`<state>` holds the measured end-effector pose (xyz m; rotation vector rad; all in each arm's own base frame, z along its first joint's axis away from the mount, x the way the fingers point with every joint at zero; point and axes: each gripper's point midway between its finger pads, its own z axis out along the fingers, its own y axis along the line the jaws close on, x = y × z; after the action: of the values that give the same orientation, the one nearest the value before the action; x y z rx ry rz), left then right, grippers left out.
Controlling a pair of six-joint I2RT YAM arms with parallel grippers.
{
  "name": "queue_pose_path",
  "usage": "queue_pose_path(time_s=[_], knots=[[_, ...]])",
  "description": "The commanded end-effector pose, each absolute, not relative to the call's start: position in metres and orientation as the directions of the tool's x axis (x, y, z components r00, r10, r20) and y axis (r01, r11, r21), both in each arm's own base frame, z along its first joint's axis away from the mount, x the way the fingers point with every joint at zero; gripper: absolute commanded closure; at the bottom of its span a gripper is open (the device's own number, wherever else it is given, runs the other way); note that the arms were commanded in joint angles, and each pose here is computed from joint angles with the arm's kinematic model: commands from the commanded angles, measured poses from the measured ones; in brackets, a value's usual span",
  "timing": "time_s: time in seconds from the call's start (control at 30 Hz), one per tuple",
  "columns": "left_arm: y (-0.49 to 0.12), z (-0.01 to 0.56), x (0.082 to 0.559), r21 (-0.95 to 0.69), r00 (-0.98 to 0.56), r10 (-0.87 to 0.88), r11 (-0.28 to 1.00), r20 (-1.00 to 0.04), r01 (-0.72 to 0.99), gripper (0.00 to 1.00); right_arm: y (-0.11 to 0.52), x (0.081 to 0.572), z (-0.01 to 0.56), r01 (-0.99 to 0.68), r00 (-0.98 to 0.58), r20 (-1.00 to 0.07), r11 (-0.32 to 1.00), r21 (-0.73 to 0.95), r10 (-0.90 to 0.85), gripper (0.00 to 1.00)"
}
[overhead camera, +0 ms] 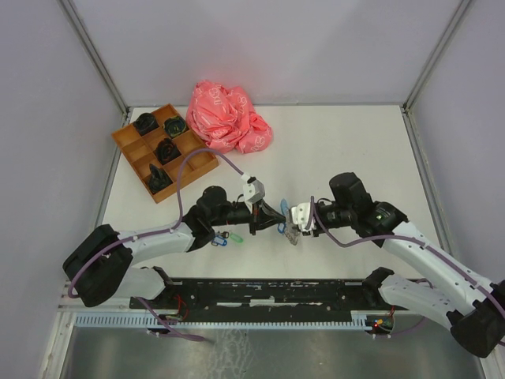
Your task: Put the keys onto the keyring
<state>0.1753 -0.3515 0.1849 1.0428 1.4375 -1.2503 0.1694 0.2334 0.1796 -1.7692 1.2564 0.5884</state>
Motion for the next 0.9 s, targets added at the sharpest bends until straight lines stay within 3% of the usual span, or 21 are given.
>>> queue_pose_path(time_s=[0.0, 0.23, 0.87], knots=[[-0.356, 0.220, 0.178, -0.109, -0.105, -0.047, 0.103, -0.993, 0.989, 0.97, 0.244, 0.168, 0.195, -0.927, 0.366, -0.812, -0.102, -0.360, -0.455, 0.62], [-0.357, 0.220, 0.177, -0.110, -0.106, -0.045, 0.097, -0.993, 0.989, 0.97, 0.244, 0.178, 0.182, -0.941, 0.302, -0.832, -0.009, -0.337, -0.466, 0.64], [-0.359, 0.221, 0.176, -0.107, -0.103, -0.046, 0.092, -0.994, 0.990, 0.97, 0.247, 0.180, 0.167, -0.960, 0.240, -0.844, 0.009, -0.279, -0.480, 0.77]])
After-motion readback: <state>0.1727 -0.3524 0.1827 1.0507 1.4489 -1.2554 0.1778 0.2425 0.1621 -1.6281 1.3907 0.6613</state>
